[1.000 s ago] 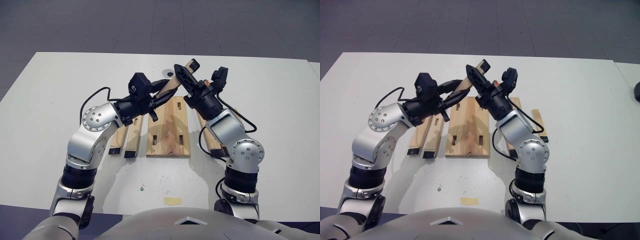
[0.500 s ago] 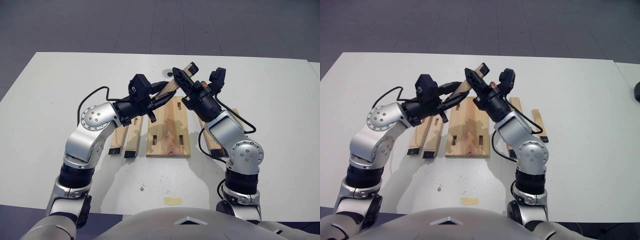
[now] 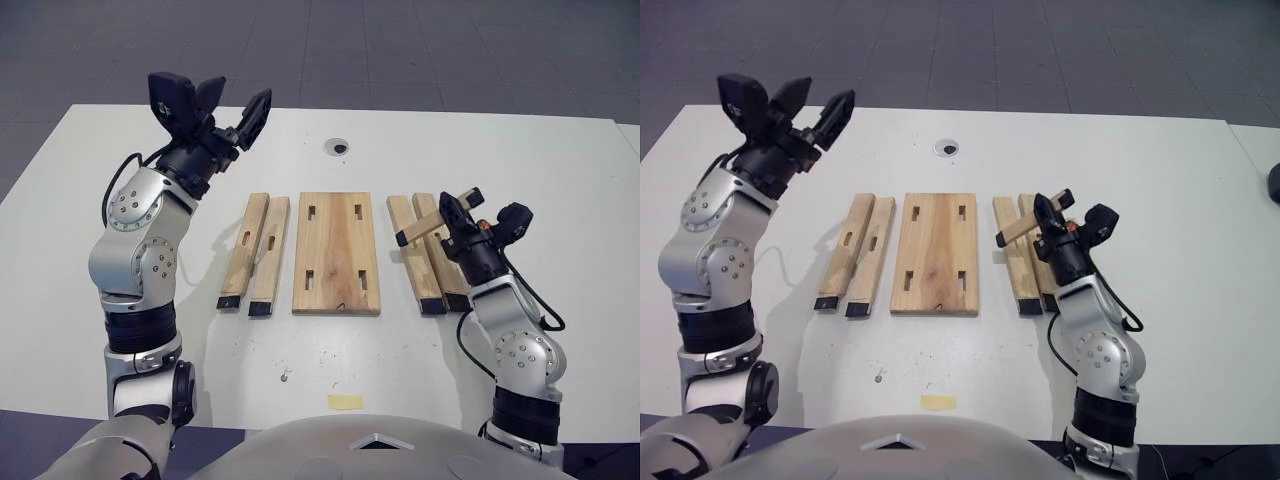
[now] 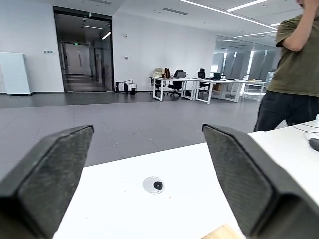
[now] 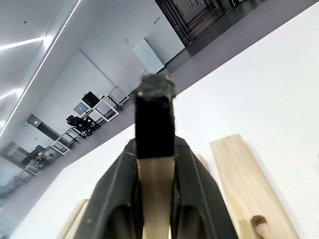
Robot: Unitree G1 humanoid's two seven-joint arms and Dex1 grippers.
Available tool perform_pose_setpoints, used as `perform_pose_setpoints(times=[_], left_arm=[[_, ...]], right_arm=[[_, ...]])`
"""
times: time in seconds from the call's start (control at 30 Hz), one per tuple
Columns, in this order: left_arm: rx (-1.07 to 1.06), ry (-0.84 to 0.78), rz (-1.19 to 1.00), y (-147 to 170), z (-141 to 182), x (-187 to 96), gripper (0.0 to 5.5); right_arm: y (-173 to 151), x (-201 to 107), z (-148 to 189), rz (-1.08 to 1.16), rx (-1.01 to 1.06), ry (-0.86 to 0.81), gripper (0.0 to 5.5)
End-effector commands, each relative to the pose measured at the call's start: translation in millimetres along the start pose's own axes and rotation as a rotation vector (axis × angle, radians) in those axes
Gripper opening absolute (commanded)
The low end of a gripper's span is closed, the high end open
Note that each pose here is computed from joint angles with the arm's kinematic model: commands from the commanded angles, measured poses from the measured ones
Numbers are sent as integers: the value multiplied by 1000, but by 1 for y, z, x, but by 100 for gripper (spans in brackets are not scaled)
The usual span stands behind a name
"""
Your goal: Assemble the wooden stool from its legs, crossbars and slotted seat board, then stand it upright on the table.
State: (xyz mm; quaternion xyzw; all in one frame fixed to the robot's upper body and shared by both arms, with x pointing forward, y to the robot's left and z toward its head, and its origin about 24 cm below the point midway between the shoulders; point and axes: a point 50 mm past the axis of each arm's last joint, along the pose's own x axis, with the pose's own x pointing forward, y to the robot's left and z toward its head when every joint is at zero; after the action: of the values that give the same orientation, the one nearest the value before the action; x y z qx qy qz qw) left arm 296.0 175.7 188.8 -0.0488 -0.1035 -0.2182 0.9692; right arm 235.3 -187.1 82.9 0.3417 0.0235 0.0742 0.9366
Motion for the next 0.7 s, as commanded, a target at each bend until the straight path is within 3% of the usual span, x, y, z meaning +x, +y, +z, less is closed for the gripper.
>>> perform_pose_setpoints(times=[0.03, 0.17, 0.43, 0.7], left_arm=[[-3, 33, 33, 1, -7, 0, 479], [4, 57, 36, -1, -14, -1, 538], [9, 63, 44, 0, -15, -3, 540], [31, 22, 49, 0, -8, 1, 540]], right_arm=[[-11, 0, 3, -28, -29, -55, 40], [-21, 2, -3, -38, -85, -42, 40], [-31, 3, -2, -62, -197, -22, 40], [-26, 3, -29, -36, -452, 163, 40]])
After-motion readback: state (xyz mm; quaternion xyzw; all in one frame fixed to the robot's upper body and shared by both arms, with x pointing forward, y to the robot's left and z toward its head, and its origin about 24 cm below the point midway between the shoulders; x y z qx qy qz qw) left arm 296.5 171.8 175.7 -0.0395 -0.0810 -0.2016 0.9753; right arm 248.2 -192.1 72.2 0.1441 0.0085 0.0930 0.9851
